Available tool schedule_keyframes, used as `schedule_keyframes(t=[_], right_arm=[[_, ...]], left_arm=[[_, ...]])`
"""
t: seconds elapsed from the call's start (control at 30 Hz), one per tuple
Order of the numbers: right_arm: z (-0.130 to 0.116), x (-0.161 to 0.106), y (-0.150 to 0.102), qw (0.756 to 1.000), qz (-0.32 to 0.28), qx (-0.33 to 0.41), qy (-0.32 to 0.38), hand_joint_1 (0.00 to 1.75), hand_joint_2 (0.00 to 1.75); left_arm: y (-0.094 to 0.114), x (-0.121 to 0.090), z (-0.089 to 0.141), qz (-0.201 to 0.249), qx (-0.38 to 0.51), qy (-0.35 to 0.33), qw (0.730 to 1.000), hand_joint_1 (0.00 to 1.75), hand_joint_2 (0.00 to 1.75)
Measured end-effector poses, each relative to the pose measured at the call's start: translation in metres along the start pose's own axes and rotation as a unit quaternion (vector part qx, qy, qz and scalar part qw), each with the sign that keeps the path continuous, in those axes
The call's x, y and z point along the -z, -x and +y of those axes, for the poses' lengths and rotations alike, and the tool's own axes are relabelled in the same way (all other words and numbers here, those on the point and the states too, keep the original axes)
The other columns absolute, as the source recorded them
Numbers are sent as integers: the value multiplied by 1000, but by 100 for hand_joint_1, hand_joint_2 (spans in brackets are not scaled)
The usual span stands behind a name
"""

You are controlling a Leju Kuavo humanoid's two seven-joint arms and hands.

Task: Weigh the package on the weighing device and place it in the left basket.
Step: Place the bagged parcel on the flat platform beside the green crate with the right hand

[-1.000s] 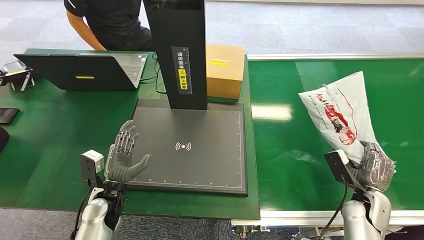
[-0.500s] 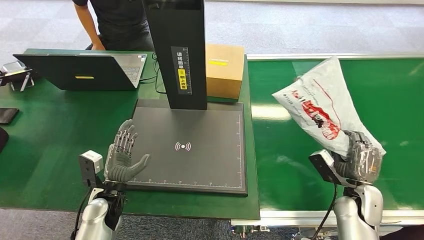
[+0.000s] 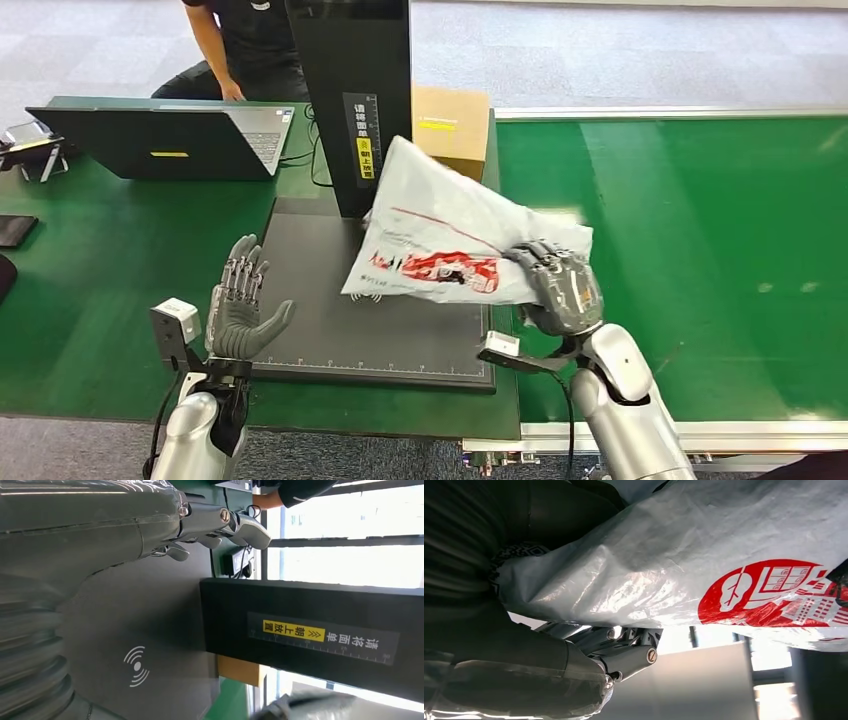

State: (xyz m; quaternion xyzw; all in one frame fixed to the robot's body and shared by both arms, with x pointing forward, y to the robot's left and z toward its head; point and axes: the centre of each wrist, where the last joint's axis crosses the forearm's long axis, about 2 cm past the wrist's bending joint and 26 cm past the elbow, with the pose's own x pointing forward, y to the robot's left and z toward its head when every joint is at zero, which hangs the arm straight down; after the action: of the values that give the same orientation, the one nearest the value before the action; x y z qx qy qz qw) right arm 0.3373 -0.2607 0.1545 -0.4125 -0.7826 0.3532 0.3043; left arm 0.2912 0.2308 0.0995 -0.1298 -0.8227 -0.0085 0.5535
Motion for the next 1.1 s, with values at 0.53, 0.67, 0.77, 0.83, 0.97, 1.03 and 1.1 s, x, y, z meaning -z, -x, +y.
schedule_keyframes(t=[0.53,0.67,0.77,0.83,0.97,1.03,1.1], right_arm=[[51,56,-14,962,-133,-75,-225,175,175],[52,61,-9,964,-142,-80,-212,175,175],[54,59,-7,967,-154,-69,-189,175,175],[55,58,-6,971,-167,-53,-164,175,175],[58,56,-8,974,-190,-18,-124,175,175],[60,55,-11,974,-193,-4,-117,175,175],[63,54,-14,975,-192,6,-114,175,175]], left_arm=[[5,-4,7,1,7,1,1000,0,175],[5,-4,8,0,7,0,1000,0,175],[5,-4,8,-1,7,0,1000,0,175],[5,-4,8,-2,6,1,1000,0,175],[6,0,7,-7,3,7,1000,0,175],[5,2,5,-9,1,10,1000,0,175],[5,4,4,-11,-1,12,1000,0,175]])
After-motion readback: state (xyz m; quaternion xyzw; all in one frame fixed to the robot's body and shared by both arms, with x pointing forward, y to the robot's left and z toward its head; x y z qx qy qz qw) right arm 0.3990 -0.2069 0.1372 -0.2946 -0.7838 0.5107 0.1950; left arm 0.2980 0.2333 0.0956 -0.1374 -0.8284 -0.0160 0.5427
